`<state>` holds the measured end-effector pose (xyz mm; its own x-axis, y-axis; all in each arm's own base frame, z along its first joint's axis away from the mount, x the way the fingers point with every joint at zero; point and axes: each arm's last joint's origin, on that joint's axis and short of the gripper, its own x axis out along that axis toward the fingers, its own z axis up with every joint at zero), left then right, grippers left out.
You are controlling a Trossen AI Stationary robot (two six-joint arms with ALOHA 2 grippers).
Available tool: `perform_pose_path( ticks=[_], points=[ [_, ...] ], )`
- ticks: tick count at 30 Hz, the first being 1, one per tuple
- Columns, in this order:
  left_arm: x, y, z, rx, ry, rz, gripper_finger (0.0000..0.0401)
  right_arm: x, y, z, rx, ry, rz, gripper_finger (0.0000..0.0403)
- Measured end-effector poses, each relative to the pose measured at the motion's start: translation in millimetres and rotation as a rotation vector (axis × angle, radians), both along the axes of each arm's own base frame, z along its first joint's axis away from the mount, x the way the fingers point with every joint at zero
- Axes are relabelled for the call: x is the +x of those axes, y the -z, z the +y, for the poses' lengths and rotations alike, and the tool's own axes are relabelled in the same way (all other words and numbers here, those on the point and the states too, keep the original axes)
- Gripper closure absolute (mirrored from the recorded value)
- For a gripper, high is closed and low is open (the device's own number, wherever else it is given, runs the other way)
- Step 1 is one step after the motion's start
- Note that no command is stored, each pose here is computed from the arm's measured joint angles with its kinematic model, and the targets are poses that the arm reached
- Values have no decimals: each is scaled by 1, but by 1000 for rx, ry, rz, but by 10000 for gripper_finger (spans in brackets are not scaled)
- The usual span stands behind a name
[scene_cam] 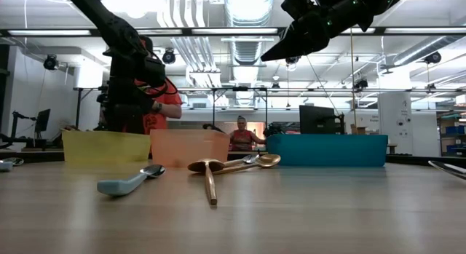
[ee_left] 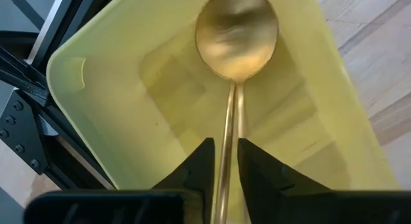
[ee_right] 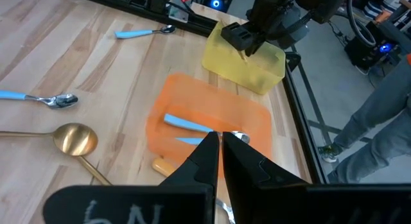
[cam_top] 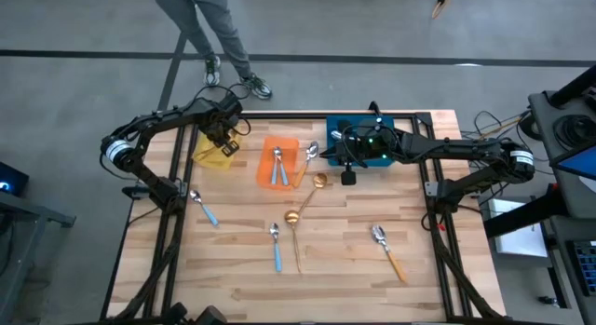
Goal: Sort silverware by color (type)
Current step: Put the gold spoon into the yellow bin, then put the yellow spoon into the blue bin
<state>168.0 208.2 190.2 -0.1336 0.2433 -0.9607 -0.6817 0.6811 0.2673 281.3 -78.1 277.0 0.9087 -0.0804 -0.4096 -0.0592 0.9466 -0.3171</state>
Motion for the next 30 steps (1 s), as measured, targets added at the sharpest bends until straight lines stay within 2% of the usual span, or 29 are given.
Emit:
perform_pose_path(
  ticks=[5,10,14,19,22,25,30],
  points=[
    [0,0,0,1,-7,-2,327,0,0,0,0,0,0,390],
    [-1,-5,-4,2,-23,-6,321,0,0,0,0,1,1,390],
    [-2,-18,-11,49,-79,-60,324,0,0,0,2,1,1,390],
    [4,-44,-33,151,-70,-191,325,0,0,0,62,29,-5,390],
    [13,-58,-53,225,-18,-312,326,0,0,0,146,68,-13,390],
    [21,-68,-76,280,78,-428,326,0,1,0,280,128,-18,390],
    [30,-74,-112,340,235,-604,326,0,14,14,498,196,62,390]
  ],
)
